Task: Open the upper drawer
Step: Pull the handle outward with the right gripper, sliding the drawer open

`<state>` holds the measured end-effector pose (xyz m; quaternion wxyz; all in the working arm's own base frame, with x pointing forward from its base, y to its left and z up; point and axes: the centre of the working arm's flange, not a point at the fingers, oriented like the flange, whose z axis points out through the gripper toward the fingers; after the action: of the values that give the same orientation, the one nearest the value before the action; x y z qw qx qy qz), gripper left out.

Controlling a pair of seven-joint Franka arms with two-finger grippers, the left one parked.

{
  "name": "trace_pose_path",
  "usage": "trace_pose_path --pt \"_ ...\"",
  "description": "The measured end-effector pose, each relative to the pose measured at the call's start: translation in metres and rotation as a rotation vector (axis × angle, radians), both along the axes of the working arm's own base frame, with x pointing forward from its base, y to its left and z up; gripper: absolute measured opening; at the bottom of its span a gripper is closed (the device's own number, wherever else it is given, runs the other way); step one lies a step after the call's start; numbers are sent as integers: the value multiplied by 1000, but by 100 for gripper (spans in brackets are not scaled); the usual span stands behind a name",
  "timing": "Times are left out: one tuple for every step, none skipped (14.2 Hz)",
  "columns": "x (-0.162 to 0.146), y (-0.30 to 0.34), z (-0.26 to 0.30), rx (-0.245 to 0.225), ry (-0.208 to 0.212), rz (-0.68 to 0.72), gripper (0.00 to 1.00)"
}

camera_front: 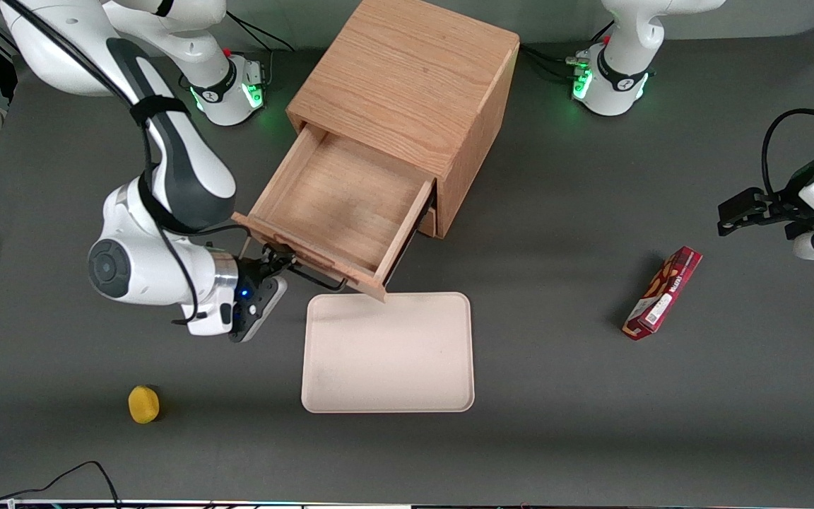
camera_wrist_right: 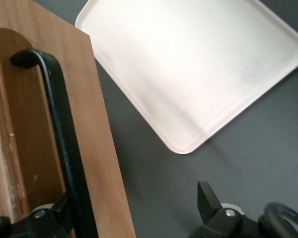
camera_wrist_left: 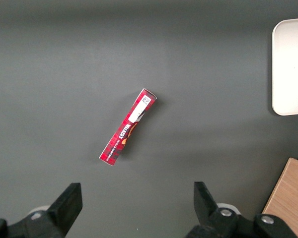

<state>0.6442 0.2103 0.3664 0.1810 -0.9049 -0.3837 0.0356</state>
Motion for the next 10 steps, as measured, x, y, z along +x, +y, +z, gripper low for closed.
trace_pose_path --pt "6 -5 -2 0 0 -3 100" --pt "10 -7 -5 2 5 1 100" --pt "14 -8 -8 2 12 6 100" --pt "16 -7 -10 1 18 13 100" --pt "19 -6 -10 -2 25 21 100" --pt "21 -6 -10 -4 36 28 100" --pt "23 -6 -9 -3 43 32 100" --pt "27 -7 -10 -2 49 33 100" --pt "30 -9 -11 -2 54 32 100" --pt "31 -9 -11 -1 62 35 100"
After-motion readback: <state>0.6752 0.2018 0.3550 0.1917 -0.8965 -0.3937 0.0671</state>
